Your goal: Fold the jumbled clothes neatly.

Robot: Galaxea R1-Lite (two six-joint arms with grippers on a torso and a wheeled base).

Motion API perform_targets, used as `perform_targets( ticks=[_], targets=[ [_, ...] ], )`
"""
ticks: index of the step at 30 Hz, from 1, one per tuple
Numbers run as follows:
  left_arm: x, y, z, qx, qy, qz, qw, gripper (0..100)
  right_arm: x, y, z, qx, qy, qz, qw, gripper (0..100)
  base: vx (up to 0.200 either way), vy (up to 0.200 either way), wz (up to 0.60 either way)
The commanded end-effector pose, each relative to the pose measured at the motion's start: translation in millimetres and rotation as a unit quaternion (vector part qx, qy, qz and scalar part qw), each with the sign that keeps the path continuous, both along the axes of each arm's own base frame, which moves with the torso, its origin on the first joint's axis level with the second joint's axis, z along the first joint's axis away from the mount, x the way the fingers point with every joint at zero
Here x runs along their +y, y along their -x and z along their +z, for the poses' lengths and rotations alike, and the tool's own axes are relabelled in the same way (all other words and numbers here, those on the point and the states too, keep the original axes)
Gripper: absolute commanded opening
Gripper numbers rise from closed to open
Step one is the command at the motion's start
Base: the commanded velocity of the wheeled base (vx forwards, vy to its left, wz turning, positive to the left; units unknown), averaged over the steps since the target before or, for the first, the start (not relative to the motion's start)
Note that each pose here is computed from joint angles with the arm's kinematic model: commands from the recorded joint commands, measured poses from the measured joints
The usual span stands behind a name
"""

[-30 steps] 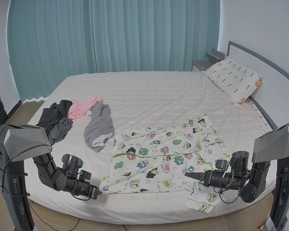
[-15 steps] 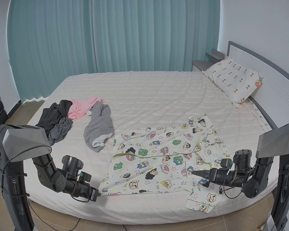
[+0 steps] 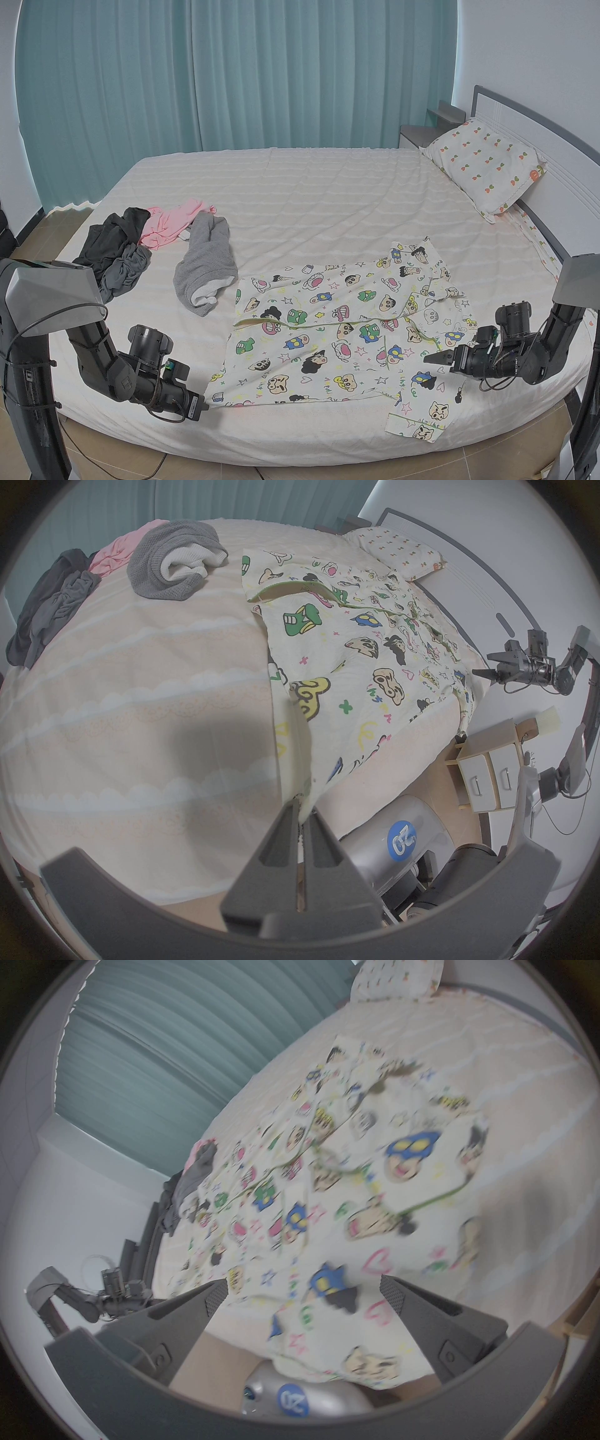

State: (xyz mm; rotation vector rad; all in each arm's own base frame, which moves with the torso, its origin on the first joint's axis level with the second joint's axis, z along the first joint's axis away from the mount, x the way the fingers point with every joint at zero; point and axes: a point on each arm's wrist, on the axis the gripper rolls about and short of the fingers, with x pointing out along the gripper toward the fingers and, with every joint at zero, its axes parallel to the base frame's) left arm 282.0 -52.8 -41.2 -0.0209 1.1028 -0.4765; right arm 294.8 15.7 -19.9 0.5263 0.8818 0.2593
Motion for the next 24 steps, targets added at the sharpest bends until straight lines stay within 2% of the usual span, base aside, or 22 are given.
perform_targets(
  ticks=[1, 6, 15, 19, 24],
  targets=[
    [0, 1, -2, 0.001, 0.000, -0.001, 1.0000, 0, -21, 3, -9, 0.010, 0.020, -0.027, 0.9994, 100, 0.000, 0.000, 0.00],
    [0, 1, -2, 0.000, 0.000, -0.001, 1.0000, 0, -30, 5, -27, 0.026, 0.040, -0.018, 0.9987, 100, 0.000, 0.000, 0.00],
    [0, 0, -2, -0.001, 0.000, 0.000, 1.0000, 0, -27, -4, -34, 0.014, 0.069, 0.009, 0.9975, 100, 0.000, 0.000, 0.00],
    [0, 0, -2, 0.000, -0.001, 0.000, 1.0000, 0, -22, -9, -36, 0.012, 0.082, 0.011, 0.9965, 100, 0.000, 0.000, 0.00],
    [0, 1, -2, 0.000, -0.002, -0.001, 1.0000, 0, -20, -4, -36, 0.032, 0.104, 0.002, 0.9941, 100, 0.000, 0.000, 0.00]
  ],
)
